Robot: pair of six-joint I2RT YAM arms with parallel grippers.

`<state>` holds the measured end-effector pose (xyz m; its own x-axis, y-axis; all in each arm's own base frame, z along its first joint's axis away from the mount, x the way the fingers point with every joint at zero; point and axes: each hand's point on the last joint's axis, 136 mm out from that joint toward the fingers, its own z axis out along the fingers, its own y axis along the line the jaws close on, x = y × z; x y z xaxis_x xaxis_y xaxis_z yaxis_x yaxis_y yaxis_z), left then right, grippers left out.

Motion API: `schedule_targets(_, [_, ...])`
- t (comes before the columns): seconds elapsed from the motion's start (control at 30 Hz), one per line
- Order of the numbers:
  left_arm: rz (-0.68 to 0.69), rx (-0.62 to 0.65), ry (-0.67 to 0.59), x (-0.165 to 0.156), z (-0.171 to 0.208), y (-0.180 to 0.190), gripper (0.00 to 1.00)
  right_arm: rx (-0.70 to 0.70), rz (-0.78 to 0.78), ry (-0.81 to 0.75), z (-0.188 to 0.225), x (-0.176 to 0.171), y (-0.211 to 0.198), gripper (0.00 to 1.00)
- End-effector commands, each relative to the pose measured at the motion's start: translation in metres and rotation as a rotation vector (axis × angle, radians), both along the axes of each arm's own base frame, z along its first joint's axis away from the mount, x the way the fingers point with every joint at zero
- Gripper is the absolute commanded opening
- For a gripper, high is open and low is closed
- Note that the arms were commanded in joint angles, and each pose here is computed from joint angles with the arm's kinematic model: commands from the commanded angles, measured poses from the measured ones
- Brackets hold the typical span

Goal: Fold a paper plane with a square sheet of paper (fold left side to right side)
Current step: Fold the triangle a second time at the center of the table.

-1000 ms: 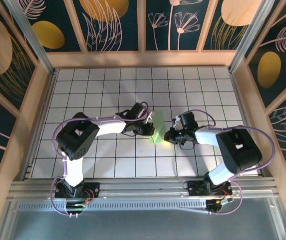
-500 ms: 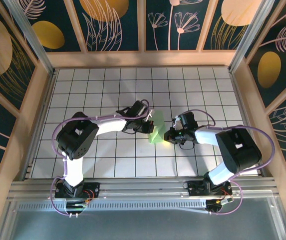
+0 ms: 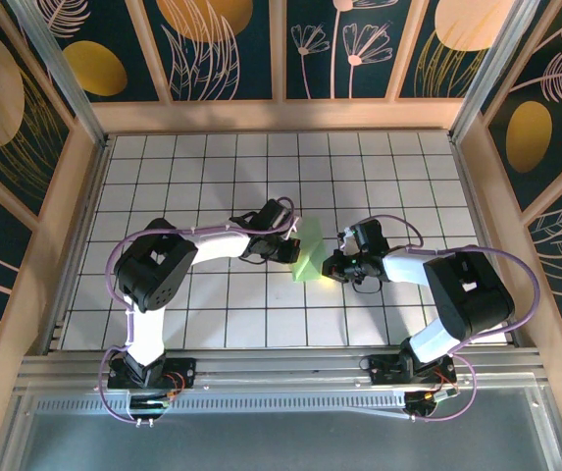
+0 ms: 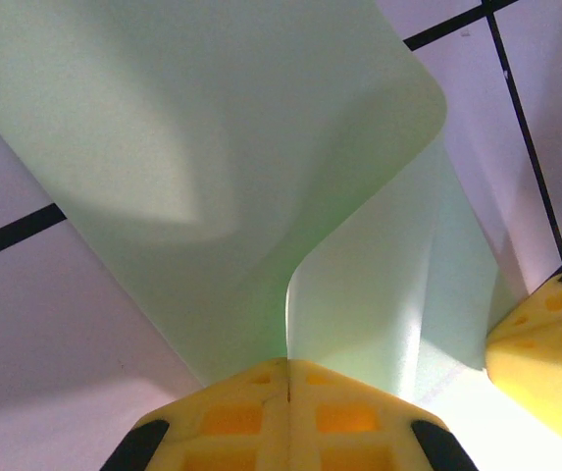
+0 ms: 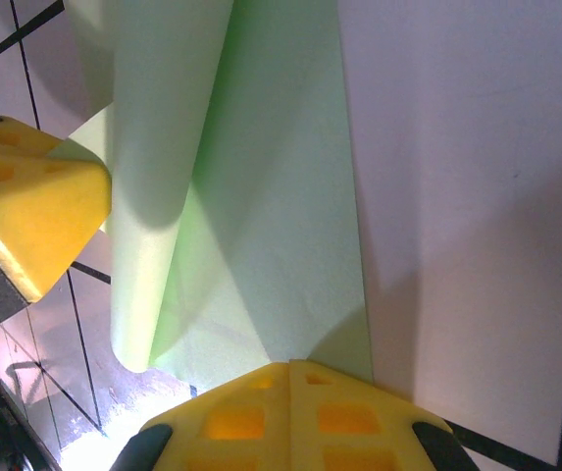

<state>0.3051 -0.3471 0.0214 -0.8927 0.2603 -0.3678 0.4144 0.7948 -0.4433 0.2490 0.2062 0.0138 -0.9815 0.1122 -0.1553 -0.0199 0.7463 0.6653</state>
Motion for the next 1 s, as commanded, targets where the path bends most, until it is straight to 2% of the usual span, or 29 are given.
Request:
schedule_targets(0.0, [-0.003, 0.015, -0.005, 0.0070, -0.0021, -0.0001, 0.00, -0.106, 0.003, 0.095, -0.0288, -0.0223, -0.0161, 0.00])
schedule_targets(0.97, [0.007, 0.061, -0.019, 0.0085, -0.0051, 0.0083, 0.00, -0.105, 0.006, 0.105, -0.0320, -0.0235, -0.0159, 0.00])
